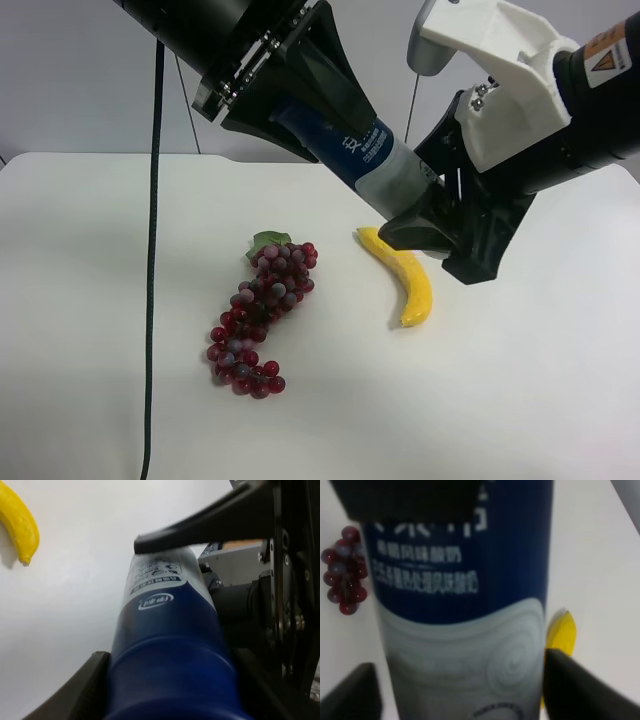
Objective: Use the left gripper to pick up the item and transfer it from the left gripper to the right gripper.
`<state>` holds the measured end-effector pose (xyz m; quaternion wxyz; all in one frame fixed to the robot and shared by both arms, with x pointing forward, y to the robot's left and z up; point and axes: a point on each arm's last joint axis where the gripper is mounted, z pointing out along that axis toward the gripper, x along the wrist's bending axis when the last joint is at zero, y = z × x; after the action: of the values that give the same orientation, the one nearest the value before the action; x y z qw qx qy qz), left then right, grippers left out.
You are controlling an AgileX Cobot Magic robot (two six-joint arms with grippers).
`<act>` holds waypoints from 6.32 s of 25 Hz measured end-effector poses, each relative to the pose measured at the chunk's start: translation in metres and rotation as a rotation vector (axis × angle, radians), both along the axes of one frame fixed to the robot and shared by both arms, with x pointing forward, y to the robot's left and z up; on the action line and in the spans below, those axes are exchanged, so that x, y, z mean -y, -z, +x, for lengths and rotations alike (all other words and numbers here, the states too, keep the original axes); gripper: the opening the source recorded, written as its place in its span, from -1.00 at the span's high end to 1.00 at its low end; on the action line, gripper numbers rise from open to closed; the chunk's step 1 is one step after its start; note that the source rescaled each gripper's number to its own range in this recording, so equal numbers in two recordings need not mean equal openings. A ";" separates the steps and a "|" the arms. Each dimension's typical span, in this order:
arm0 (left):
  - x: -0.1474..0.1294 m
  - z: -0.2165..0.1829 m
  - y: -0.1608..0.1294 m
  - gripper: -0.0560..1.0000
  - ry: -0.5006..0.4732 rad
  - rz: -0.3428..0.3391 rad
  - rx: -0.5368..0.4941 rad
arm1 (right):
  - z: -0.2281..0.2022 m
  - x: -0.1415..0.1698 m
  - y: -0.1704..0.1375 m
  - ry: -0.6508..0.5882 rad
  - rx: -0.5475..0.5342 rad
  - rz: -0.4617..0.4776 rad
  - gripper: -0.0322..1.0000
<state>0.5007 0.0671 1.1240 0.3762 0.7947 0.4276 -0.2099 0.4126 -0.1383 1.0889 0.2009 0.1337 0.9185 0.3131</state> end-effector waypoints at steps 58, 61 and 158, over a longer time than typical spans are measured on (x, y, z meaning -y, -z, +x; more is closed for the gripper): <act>-0.097 0.067 -0.006 -0.59 -0.387 -0.076 0.012 | -0.001 0.000 0.002 -0.004 -0.013 -0.016 0.94; -0.097 0.067 -0.006 -0.93 -0.385 -0.076 0.014 | -0.001 0.000 0.002 -0.004 -0.013 -0.016 0.94; -0.230 -0.268 0.069 -1.00 -0.953 0.502 0.781 | 0.001 0.003 0.003 0.130 -0.081 0.031 0.94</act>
<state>0.2322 0.2966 1.0550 0.3585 0.5998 0.6003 0.3890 0.4134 -0.1412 1.0860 0.1814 0.2085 0.9104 0.3079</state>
